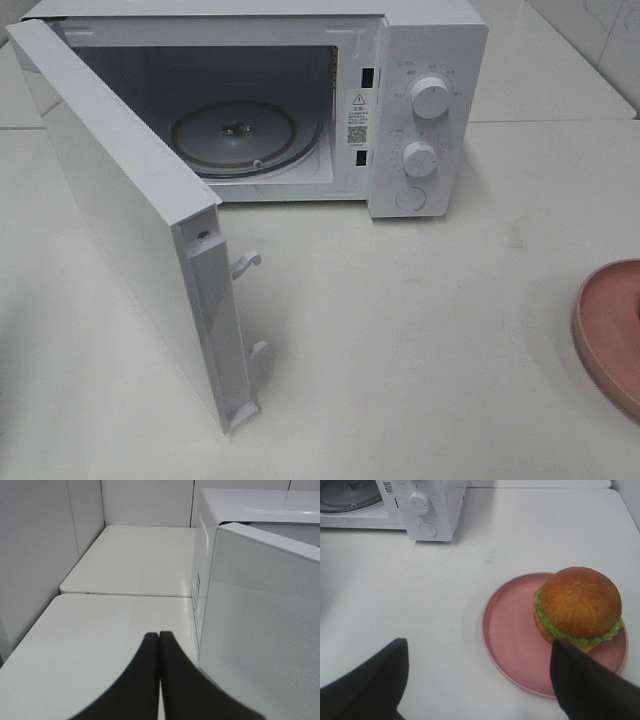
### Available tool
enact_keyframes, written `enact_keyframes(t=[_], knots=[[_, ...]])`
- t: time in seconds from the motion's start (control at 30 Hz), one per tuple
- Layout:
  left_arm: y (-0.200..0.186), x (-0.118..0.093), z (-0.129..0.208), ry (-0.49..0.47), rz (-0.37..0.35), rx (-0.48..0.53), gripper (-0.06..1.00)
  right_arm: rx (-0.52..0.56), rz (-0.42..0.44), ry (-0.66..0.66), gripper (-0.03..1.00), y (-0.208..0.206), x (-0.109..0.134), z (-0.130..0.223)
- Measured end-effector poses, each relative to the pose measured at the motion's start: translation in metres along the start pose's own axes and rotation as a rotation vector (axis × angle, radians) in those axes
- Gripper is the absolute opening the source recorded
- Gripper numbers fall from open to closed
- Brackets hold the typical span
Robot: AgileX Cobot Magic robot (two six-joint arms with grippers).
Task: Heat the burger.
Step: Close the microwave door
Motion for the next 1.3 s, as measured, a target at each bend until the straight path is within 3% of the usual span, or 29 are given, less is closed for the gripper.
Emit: enact_keyframes(t=[0.27,0.47,0.63,0.77,1.3], knots=[[0.026,-0.01,0.013,0.015,0.1,0.044,0.0,0.0,0.0,0.0,0.75,0.0,0.0,0.0],[0.043,-0.023,0.022,0.033,0.234,0.034,0.0,0.0,0.0,0.0,0.75,0.0,0.0,0.0],[0.05,-0.029,0.028,0.016,0.276,0.048,0.0,0.0,0.0,0.0,0.75,0.0,0.0,0.0],[0.063,-0.053,0.033,0.059,0.386,0.083,0.0,0.0,0.0,0.0,0.75,0.0,0.0,0.0],[0.072,-0.09,0.064,0.047,0.445,0.177,0.0,0.0,0.0,0.0,0.75,0.0,0.0,0.0]])
Point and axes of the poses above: a point on each arm's last joint axis where the gripper is mounted, y pointing out along that axis toward the gripper, x along the wrist's bending axis when the last joint is at zero, z = x × y, the point moved 1 cm from there along y, pointing out along that axis toward the gripper, and after that the axes turned 2 degrees about -y, right-handed, at the moved point
